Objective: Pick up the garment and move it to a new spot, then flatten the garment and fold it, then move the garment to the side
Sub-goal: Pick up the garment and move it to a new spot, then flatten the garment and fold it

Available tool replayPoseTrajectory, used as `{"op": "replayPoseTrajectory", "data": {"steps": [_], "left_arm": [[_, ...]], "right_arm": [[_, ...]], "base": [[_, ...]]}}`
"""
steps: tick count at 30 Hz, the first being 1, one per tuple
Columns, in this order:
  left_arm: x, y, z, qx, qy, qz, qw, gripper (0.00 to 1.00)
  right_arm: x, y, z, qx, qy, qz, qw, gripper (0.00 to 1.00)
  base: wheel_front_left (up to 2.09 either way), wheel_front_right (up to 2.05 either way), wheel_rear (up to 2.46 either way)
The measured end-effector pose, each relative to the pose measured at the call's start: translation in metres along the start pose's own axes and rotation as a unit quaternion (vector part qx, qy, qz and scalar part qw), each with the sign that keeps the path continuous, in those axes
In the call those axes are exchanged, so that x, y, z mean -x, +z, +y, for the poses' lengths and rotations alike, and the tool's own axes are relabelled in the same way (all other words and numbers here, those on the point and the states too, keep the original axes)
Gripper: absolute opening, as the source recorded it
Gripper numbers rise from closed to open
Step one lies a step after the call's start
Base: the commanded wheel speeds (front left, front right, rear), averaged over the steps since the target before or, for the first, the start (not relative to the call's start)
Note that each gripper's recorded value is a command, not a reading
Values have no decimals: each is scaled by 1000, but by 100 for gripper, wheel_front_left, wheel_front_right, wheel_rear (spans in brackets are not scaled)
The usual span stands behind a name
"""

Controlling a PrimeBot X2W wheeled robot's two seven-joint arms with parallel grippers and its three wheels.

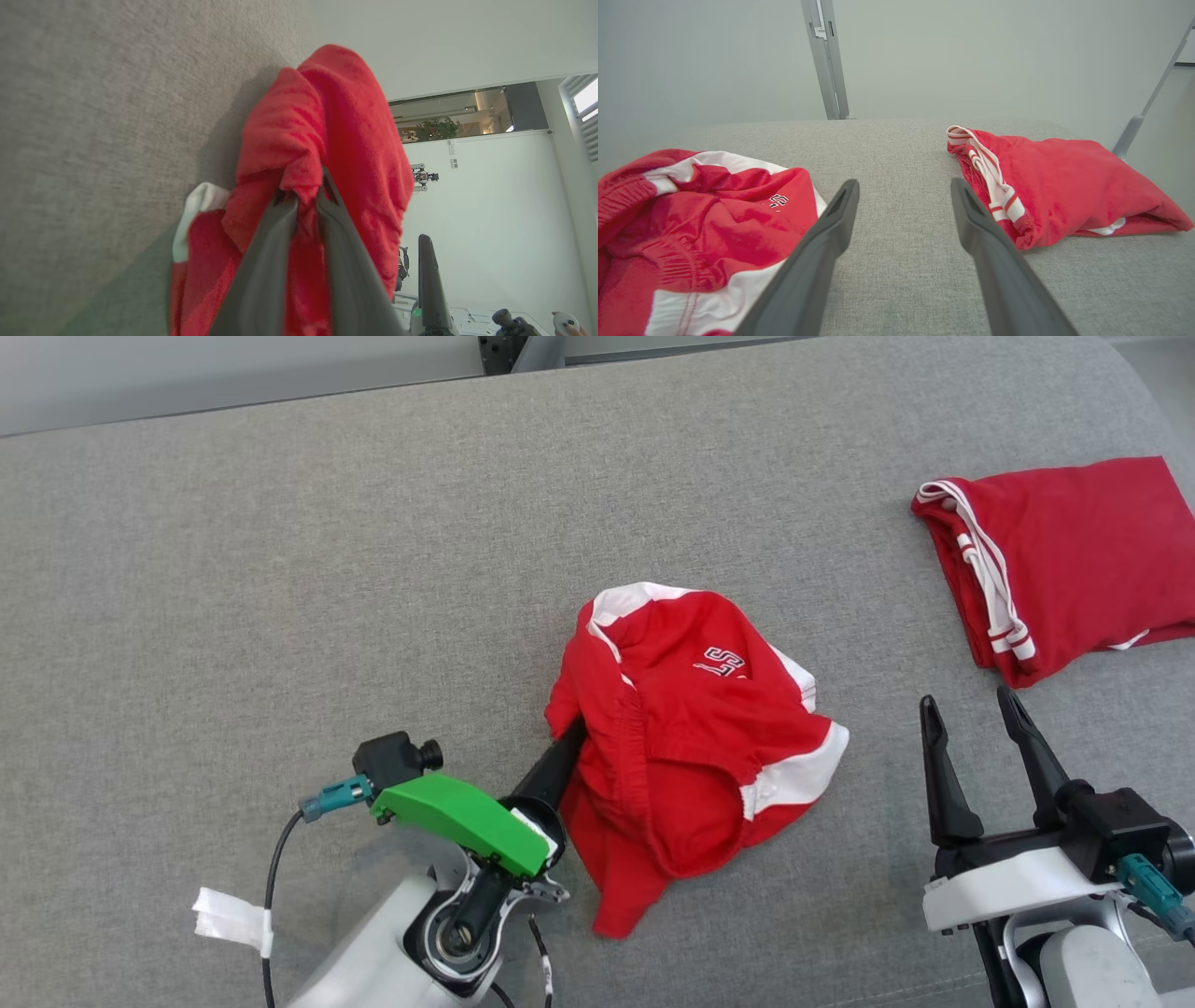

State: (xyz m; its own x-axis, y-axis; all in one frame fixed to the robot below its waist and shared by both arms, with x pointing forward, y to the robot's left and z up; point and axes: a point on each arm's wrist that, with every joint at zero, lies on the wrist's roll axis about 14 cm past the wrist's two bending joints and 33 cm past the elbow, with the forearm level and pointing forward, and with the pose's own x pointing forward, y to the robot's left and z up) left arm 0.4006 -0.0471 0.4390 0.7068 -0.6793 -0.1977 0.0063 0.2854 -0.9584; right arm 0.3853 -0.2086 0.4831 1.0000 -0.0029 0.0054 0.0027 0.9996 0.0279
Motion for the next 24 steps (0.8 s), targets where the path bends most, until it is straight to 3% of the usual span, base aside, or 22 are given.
{"op": "replayPoseTrajectory", "data": {"steps": [2,3,4,6,10,12,14,17,19,22,24], "left_arm": [[3,12,14,-7,21,-20,1000,28],[3,18,15,-11,24,-31,999,50],[4,23,17,-17,28,-40,999,100],[8,32,21,-33,36,-53,997,100],[21,43,31,-120,55,-63,989,100],[32,55,42,-179,82,-69,978,100],[43,77,49,-259,112,-89,955,100],[54,110,37,-350,129,-124,920,100],[56,122,23,-380,128,-146,904,100],[47,108,-10,-411,80,-146,896,100],[38,74,-27,-409,40,-103,906,100]], "right_arm": [[0,-1,2,-1,2,1,1000,100],[-1,-1,3,-2,3,1,1000,100],[-1,-1,4,-2,5,0,1000,100],[-2,0,6,-3,8,-1,1000,100],[-1,3,11,-3,16,-5,1000,100],[2,4,10,-2,16,-7,1000,100],[3,9,10,0,17,-13,1000,100],[5,19,9,1,15,-27,1000,100],[5,22,8,2,14,-33,999,100],[5,23,8,2,12,-34,999,100],[5,21,7,1,11,-32,999,100]], "base": [[0,0,0],[0,0,0],[0,0,0],[0,0,0],[0,0,0],[0,0,0],[0,0,0],[0,0,0],[0,0,0],[0,0,0],[0,0,0]]}}
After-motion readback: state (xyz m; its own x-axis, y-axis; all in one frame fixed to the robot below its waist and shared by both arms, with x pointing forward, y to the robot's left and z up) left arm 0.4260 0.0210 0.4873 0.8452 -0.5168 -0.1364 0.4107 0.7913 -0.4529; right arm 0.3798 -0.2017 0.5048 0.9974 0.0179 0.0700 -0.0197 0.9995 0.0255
